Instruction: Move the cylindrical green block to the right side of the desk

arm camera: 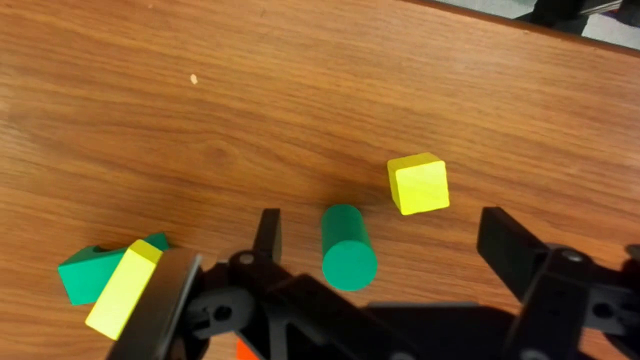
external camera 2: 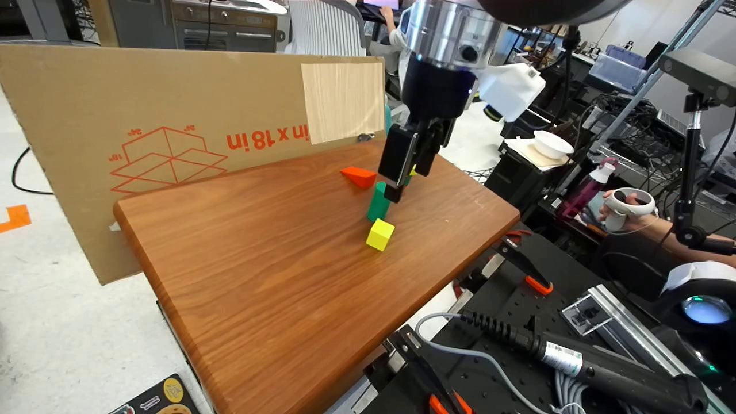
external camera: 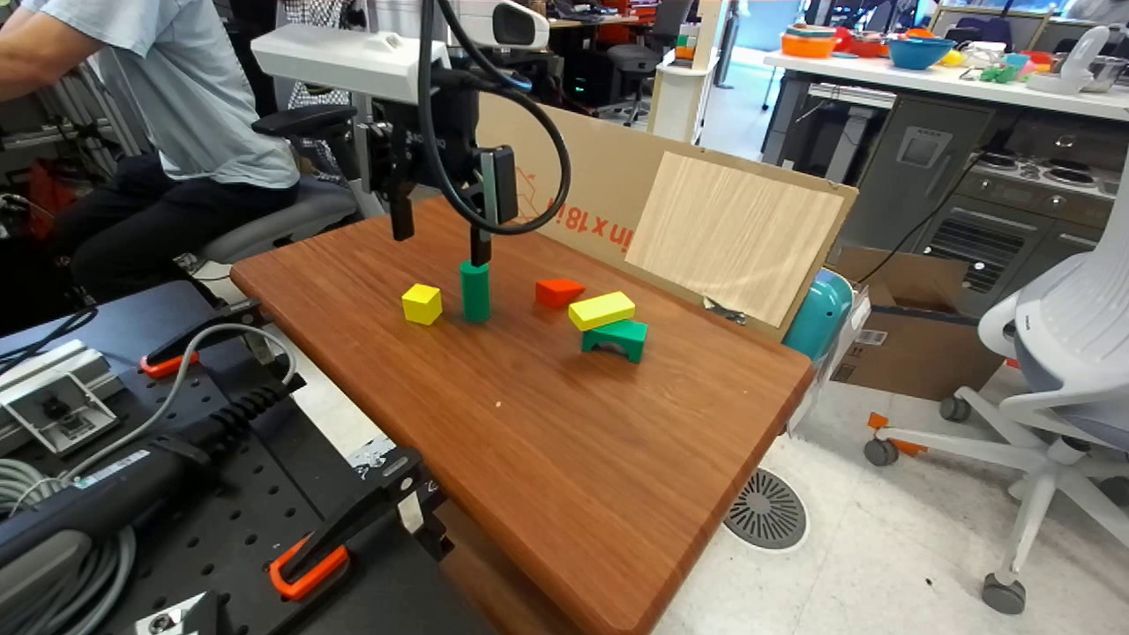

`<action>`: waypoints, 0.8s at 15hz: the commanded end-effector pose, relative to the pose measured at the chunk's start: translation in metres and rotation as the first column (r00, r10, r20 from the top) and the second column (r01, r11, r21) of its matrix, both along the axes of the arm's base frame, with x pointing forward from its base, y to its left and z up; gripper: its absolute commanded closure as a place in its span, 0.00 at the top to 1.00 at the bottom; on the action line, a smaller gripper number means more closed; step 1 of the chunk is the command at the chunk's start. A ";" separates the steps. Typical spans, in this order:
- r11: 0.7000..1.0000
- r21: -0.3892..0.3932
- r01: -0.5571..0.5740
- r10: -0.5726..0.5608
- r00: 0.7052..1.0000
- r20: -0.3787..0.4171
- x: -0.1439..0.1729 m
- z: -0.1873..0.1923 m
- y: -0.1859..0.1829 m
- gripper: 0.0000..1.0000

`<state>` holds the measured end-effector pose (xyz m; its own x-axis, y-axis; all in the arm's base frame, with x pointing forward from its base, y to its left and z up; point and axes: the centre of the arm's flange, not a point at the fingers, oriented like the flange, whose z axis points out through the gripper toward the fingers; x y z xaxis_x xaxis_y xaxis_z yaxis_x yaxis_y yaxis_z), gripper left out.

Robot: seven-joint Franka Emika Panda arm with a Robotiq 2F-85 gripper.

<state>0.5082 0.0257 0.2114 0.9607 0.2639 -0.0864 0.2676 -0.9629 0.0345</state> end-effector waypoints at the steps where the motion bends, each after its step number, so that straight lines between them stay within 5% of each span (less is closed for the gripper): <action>1: 0.998 -0.025 0.055 -0.056 0.998 -0.040 0.007 -0.010 -0.011 1.00; 12: 0.999 -0.011 0.053 -0.052 0.996 0.076 0.035 -0.020 -0.010 1.00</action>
